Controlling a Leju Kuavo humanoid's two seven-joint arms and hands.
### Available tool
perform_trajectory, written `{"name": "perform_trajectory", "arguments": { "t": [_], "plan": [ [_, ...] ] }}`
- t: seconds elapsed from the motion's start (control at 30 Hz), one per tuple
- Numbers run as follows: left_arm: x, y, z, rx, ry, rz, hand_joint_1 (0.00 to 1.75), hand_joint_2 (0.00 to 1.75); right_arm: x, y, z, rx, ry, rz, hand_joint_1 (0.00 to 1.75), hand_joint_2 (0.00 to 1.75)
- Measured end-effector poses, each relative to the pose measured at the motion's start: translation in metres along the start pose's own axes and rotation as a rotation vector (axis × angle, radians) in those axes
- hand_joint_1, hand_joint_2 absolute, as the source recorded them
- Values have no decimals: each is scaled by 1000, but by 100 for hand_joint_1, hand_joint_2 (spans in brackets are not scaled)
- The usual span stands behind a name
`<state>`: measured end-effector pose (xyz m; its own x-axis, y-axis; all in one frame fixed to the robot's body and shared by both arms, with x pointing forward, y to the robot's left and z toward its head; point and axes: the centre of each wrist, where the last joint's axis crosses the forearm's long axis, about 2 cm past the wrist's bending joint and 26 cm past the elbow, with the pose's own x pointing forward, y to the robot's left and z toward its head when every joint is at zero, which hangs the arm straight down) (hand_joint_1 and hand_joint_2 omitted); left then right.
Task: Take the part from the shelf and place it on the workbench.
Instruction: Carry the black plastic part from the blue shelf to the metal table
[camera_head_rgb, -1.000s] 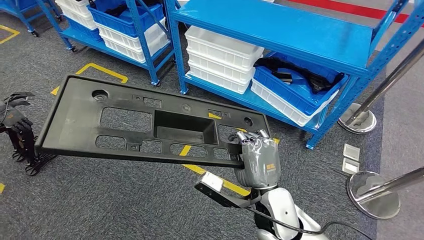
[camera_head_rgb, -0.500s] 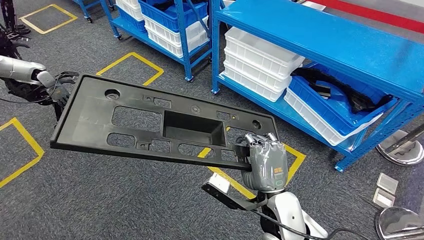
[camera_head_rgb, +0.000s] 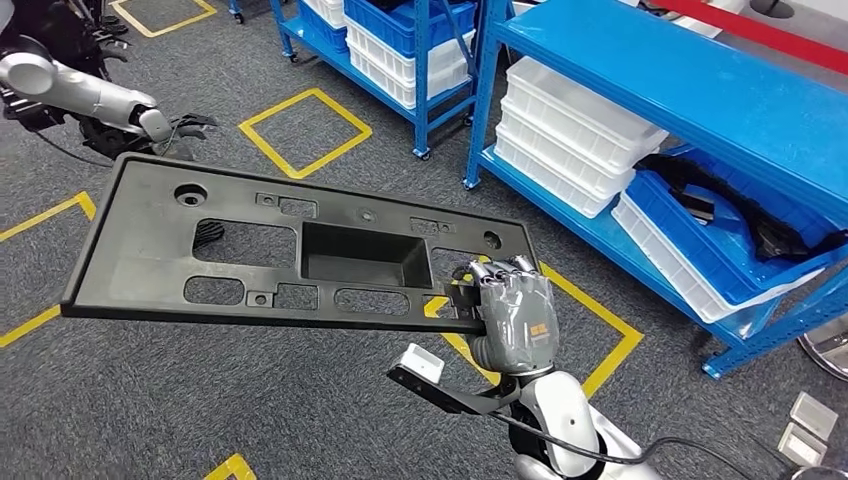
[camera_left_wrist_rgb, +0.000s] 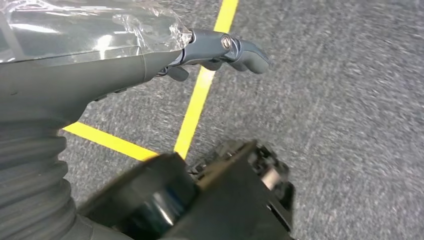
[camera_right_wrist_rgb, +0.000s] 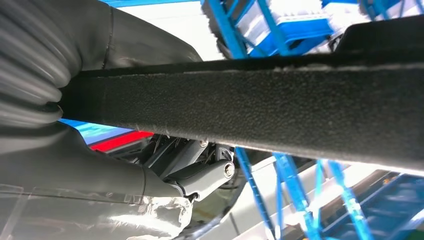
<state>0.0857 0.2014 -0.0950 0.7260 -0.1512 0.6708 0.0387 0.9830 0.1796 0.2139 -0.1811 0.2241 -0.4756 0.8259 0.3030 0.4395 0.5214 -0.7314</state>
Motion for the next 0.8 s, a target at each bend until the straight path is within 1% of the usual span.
{"name": "perform_trajectory", "arguments": {
  "t": [0.8],
  "plan": [
    [6, 2, -4, -13, -6, -6, 0, 175, 0, 0, -5, 13, -23, -19, 175, 175]
  ]
}}
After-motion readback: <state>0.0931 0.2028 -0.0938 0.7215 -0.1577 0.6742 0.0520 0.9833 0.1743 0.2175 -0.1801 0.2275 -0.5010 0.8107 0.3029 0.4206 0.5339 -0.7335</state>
